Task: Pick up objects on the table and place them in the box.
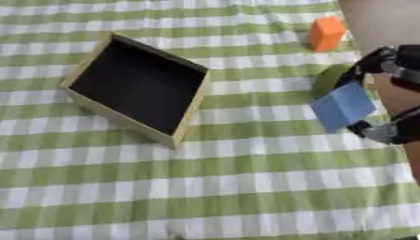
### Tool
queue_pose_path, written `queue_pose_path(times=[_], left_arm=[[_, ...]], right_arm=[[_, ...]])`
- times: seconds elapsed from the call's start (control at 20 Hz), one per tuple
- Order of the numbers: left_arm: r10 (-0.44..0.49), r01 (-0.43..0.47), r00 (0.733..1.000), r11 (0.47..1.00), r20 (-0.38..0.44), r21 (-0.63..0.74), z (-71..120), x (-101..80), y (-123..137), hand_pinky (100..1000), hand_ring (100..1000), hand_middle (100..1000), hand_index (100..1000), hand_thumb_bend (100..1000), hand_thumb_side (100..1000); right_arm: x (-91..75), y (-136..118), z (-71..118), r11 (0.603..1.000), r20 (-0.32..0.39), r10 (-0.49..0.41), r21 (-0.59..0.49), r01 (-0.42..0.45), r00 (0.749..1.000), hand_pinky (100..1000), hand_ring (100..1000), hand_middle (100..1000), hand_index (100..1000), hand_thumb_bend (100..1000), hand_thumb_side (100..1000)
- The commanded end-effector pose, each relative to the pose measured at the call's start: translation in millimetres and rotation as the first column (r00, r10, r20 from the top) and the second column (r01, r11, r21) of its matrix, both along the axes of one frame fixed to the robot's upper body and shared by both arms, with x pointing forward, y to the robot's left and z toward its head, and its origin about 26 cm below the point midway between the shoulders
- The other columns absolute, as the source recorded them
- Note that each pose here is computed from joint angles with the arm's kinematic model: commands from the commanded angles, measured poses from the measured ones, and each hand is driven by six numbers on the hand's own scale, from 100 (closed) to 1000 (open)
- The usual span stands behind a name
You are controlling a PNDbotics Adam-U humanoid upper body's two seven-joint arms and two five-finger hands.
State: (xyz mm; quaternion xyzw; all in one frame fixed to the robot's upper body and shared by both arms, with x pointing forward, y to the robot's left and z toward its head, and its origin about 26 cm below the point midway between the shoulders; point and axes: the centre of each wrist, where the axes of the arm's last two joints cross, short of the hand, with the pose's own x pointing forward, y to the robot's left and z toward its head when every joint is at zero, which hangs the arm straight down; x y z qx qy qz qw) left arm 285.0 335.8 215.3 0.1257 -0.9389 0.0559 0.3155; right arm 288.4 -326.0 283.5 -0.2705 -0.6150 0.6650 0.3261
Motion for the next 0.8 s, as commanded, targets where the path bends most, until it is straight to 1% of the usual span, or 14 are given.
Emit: queue_pose_path(times=[0.05, 0.25, 0.4, 0.6, 0.8], left_arm=[[-0.014, 0.014, 1.0, 1.0, 0.022, 0.027, 9.6, -1.7, -1, 816, 809, 840, 853, 194, 831], [-0.027, 0.026, 0.999, 0.999, 0.022, 0.032, 10.9, -0.9, -2, 815, 809, 840, 853, 196, 831], [-0.034, 0.033, 0.999, 0.999, 0.02, 0.035, 11.5, -0.4, -3, 815, 809, 840, 853, 196, 831], [-0.044, 0.043, 0.999, 0.998, 0.021, 0.039, 12.7, 0.2, -4, 814, 810, 841, 854, 197, 830], [-0.052, 0.051, 0.998, 0.998, 0.02, 0.039, 13.4, 0.7, -6, 814, 810, 841, 854, 198, 829]], right_arm=[[-1.7, 11, 20.2, 0.999, 0.017, 0.046, -0.03, -0.045, 0.999, 854, 766, 504, 645, 184, 100], [1.5, 32, 39.2, 0.995, 0.018, 0.094, -0.034, -0.093, 0.995, 853, 760, 504, 645, 180, 100], [4.3, 47, 49.9, 0.992, 0.012, 0.117, -0.043, -0.117, 0.993, 851, 757, 504, 644, 209, 100], [16.1, 64, 58.2, 0.987, -0.008, 0.142, -0.073, -0.142, 0.99, 851, 757, 506, 645, 216, 100], [31.1, 84, 67.3, 0.98, -0.005, 0.181, -0.083, -0.181, 0.983, 852, 755, 503, 642, 220, 100]])
